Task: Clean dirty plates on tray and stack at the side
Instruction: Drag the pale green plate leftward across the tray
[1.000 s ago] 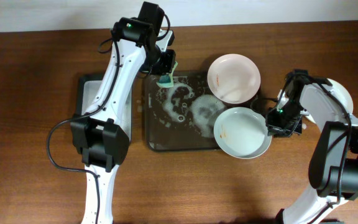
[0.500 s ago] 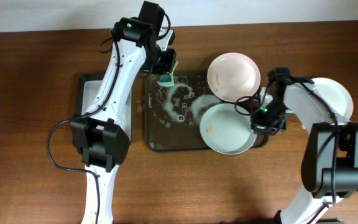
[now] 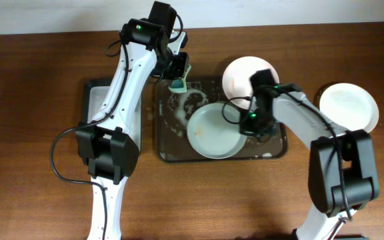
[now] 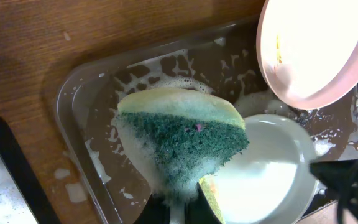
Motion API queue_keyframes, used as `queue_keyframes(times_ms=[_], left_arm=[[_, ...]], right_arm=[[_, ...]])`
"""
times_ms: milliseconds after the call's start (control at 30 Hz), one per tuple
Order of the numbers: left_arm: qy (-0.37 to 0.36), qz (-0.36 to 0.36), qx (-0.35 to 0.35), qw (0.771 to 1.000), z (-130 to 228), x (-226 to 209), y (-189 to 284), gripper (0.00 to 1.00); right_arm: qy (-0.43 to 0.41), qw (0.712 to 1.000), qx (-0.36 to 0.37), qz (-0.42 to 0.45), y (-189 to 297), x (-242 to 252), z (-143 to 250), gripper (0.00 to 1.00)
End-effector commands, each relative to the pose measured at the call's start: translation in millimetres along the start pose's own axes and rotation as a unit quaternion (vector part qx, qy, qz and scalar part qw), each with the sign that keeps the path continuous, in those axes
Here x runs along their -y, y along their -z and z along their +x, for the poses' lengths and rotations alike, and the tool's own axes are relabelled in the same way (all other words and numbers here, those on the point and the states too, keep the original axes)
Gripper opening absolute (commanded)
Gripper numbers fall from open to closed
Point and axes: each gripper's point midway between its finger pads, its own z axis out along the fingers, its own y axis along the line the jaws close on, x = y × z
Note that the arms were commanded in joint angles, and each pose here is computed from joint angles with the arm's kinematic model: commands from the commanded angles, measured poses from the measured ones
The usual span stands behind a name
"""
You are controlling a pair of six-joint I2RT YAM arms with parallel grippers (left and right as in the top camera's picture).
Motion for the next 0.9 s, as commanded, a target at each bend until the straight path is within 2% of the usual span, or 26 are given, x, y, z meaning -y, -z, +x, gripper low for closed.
queue_keyframes(times_ms=[0, 200, 433, 533, 600, 633, 667, 867], left_arm=[[0.004, -0.003, 0.01, 1.0, -2, 0, 10, 0.01], [0.007, -0.004, -0.004, 1.0, 3, -2, 6, 0.01], [0.01, -0.005, -0.013, 1.0, 7, -4, 5, 0.01], [0.011, -0.006, -0.015, 1.0, 8, -4, 5, 0.01], [0.011, -0.006, -0.016, 1.0, 9, -4, 5, 0.01], [0.012, -0.006, -0.016, 1.0, 9, -5, 5, 0.01], [0.014, -0.007, -0.015, 1.0, 8, -7, 6, 0.01], [0.03, 0.011, -0.013, 0.999, 6, -16, 10, 0.01]], right_arm=[[-0.031, 0.999, 0.022, 0.016, -2, -17, 2, 0.04], [-0.019, 0.998, 0.043, 0.03, 2, -28, -4, 0.04], [-0.037, 0.997, 0.048, -0.055, 0, -60, -14, 0.06], [-0.04, 0.997, 0.042, -0.055, -5, -60, -13, 0.11], [-0.041, 0.997, 0.044, -0.055, -5, -59, -15, 0.24], [-0.04, 0.996, 0.047, -0.057, -5, -60, -17, 0.35], [-0.039, 0.996, 0.052, -0.06, -5, -61, -19, 0.38], [-0.035, 0.995, 0.058, -0.071, -11, -65, -25, 0.38]])
